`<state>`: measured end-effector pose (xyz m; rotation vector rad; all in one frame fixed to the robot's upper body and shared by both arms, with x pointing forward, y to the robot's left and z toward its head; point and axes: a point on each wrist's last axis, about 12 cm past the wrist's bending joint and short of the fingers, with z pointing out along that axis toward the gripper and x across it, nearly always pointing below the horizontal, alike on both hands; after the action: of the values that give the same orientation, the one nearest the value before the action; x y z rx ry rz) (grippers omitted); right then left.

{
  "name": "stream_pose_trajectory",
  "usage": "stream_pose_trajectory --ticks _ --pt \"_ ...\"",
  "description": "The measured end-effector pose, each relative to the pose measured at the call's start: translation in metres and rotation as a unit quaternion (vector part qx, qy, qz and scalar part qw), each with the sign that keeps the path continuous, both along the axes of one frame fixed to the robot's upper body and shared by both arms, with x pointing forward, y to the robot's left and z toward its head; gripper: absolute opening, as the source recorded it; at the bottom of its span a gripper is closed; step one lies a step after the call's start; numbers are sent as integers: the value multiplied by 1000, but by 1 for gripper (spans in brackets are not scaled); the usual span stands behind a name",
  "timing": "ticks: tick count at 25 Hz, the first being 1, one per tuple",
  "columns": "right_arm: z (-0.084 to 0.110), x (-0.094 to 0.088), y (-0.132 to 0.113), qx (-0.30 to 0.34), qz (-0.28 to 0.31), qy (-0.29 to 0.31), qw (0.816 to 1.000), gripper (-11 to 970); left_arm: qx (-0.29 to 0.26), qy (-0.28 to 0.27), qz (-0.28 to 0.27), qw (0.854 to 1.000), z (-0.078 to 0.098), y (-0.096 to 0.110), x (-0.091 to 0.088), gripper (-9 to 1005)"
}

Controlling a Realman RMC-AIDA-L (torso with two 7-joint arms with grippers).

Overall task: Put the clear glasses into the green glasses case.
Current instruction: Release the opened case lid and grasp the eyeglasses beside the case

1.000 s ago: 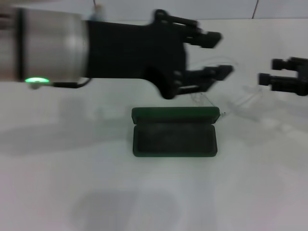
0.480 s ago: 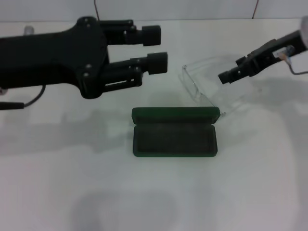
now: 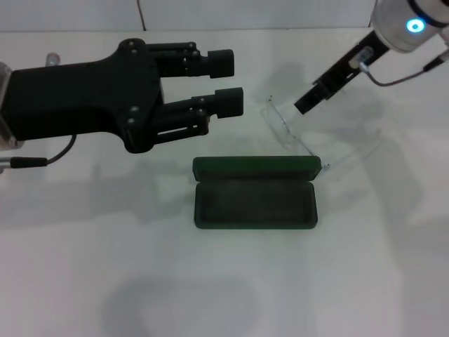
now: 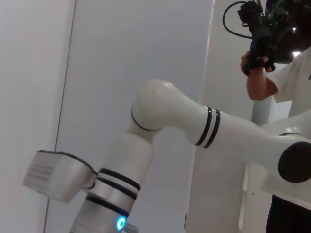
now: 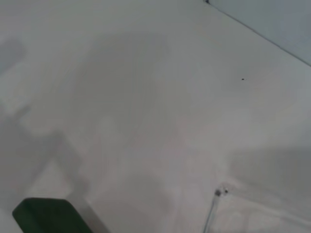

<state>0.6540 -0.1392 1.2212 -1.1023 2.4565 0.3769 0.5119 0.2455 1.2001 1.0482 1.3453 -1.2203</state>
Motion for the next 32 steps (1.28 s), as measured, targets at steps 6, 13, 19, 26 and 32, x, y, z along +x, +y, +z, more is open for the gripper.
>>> stream_pose_trajectory --ticks 6,13,19,26,32 --pt "-14 6 13 -15 3 5 1000 561 -3 -5 -2 1000 -3 -2 3 489" --pt "-31 9 20 -28 2 8 1000 548 -9 -4 -1 1000 -9 -2 5 489" --pt "-35 6 29 -8 18 5 1000 537 -12 -5 -2 1000 -12 -3 7 489" --pt "-40 5 33 -4 22 4 1000 523 -10 -11 -7 1000 -13 -1 4 489" --pt "-49 5 37 -5 27 10 1000 512 -15 -9 -7 1000 -16 5 2 489"
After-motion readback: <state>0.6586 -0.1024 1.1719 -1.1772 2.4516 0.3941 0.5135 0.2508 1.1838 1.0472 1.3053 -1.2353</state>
